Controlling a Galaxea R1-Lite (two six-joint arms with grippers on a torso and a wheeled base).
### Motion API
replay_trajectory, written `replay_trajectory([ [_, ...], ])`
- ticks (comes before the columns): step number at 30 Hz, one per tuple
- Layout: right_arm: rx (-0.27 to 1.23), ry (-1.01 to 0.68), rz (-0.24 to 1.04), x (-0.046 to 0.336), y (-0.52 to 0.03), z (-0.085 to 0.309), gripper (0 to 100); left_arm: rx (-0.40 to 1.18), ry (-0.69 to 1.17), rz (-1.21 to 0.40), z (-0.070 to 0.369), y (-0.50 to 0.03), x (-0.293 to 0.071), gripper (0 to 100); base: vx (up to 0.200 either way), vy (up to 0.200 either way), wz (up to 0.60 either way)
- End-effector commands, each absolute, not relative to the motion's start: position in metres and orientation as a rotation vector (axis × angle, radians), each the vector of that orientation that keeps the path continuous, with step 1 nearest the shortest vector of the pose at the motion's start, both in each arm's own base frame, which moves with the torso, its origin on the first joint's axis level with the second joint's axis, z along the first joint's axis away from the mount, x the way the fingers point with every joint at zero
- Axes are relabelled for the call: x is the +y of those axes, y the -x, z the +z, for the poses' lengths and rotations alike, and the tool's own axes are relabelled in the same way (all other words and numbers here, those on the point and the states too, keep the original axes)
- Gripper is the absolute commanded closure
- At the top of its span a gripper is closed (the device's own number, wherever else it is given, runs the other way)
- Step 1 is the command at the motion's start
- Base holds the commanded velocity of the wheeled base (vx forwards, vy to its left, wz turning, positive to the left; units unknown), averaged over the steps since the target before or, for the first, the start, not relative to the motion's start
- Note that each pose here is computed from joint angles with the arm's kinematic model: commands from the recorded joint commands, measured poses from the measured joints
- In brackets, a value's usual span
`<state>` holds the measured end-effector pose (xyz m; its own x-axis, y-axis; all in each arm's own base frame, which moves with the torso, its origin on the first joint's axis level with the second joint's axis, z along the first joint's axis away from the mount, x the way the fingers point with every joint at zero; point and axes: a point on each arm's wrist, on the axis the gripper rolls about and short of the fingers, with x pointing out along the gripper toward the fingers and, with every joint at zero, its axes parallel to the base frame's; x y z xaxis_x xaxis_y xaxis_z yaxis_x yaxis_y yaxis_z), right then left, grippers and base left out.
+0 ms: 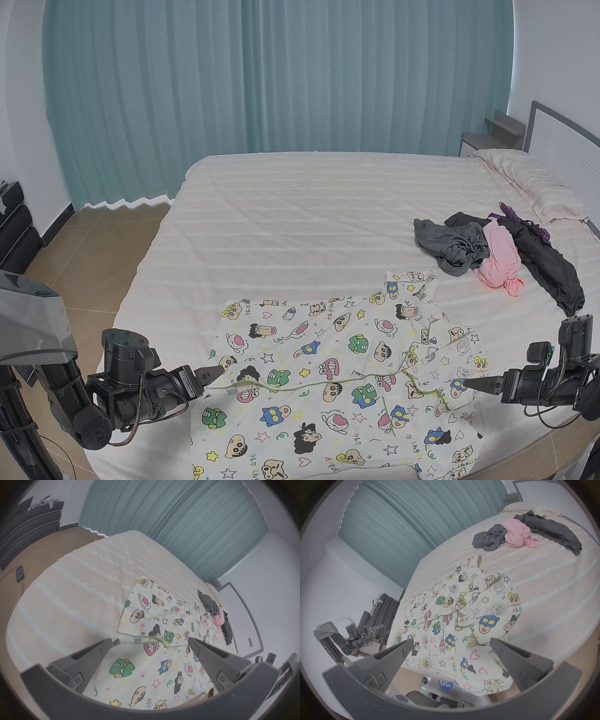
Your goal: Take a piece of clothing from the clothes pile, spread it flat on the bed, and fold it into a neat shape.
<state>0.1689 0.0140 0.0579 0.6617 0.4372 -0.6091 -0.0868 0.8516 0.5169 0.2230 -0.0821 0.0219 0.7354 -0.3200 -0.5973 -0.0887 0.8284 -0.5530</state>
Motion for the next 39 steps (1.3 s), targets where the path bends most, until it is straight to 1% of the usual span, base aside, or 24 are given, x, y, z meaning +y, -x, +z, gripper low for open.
replay_trajectory([
  [1, 0.797, -0.478, 0.311, 0.014, -0.17, 0.058, 0, 0.754, 0.594, -0.133, 0.019, -0.224, -0.083, 0, 0.0, -0.2, 0.0],
  [9, 0.784, -0.529, 0.292, 0.014, -0.177, 0.062, 0, 0.791, 0.575, -0.149, 0.013, -0.22, -0.089, 0, 0.0, -0.2, 0.0],
  [17, 0.783, -0.535, 0.294, 0.015, -0.178, 0.062, 0, 0.843, 0.603, -0.157, 0.006, -0.213, -0.103, 0, 0.0, -0.2, 0.0],
  [24, 0.76, -0.574, 0.291, 0.019, -0.202, 0.067, 0, 0.839, 0.651, -0.138, 0.007, -0.214, -0.102, 0, 0.0, 0.0, 0.0],
  [29, 0.733, -0.64, 0.215, 0.032, -0.239, 0.071, 0, 0.834, 0.729, -0.106, 0.009, -0.215, -0.101, 0, 0.0, 0.0, 0.0],
  [32, 0.718, -0.643, 0.161, 0.04, -0.266, 0.065, 0, 0.845, 0.747, -0.09, 0.008, -0.212, -0.1, 0, 0.2, 0.0, 0.0],
  [35, 0.738, -0.635, 0.145, 0.046, -0.287, 0.056, 0, 0.862, 0.741, -0.079, 0.006, -0.207, -0.097, 0, 0.2, 0.0, 0.0],
  [39, 0.766, -0.635, 0.136, 0.05, -0.317, 0.045, 0, 0.868, 0.743, -0.071, 0.004, -0.208, -0.097, 0, 0.0, 0.0, 0.0],
])
